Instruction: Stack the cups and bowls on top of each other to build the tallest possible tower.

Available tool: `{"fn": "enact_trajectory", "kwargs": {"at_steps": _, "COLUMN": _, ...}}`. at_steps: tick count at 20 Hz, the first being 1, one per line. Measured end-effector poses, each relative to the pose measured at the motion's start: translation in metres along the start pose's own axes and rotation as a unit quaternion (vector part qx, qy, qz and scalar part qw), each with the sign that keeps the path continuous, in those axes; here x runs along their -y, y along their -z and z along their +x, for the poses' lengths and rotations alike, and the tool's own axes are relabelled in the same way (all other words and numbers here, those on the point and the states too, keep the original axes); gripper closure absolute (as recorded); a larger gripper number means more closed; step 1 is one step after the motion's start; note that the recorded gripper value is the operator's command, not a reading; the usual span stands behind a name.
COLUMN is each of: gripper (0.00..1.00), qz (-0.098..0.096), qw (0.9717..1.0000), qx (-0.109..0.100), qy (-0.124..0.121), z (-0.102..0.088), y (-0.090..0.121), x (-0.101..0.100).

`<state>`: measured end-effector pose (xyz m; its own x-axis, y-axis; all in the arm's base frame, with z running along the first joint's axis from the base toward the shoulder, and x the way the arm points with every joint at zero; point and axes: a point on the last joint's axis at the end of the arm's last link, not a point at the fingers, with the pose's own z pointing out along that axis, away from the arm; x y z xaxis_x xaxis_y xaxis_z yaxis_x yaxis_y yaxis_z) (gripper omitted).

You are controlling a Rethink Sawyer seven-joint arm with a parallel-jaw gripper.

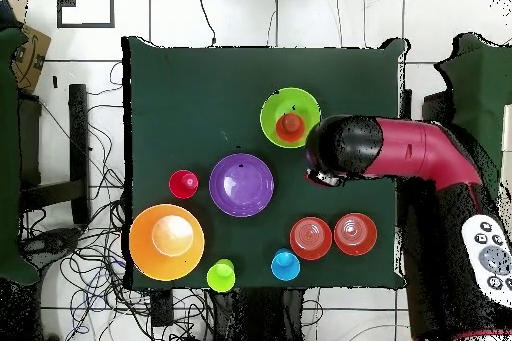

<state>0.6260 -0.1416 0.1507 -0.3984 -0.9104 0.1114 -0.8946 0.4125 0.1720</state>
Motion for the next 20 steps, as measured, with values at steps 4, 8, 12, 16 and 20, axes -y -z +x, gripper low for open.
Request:
{"fn": "enact_trajectory", "kwargs": {"at_steps": 4, "gripper": 0.0, "qz": -0.002, "qw": 1.0, "qx": 0.0, "qy": 0.0, "z": 0.001, "y": -0.001, "x": -0.001}}
{"fn": "enact_trajectory", "kwargs": {"at_steps": 8, "gripper": 0.0, "qz": -0.006, "qw": 1.0, "qx": 0.0, "qy": 0.001, "z": 0.0, "y": -0.003, "x": -0.004}}
{"fn": "enact_trajectory", "kwargs": {"at_steps": 12, "gripper": 0.0, "qz": -0.012, "qw": 0.9999, "qx": 0.0, "qy": 0.004, "z": -0.001, "y": -0.008, "x": -0.011}}
{"fn": "enact_trajectory", "kwargs": {"at_steps": 16, "gripper": 0.0, "qz": -0.011, "qw": 0.9999, "qx": 0.007, "qy": 0.008, "z": -0.006, "y": -0.016, "x": -0.019}}
{"fn": "enact_trajectory", "kwargs": {"at_steps": 20, "gripper": 0.0, "qz": -0.006, "qw": 0.9998, "qx": 0.019, "qy": 0.01, "z": -0.012, "y": -0.023, "x": -0.027}}
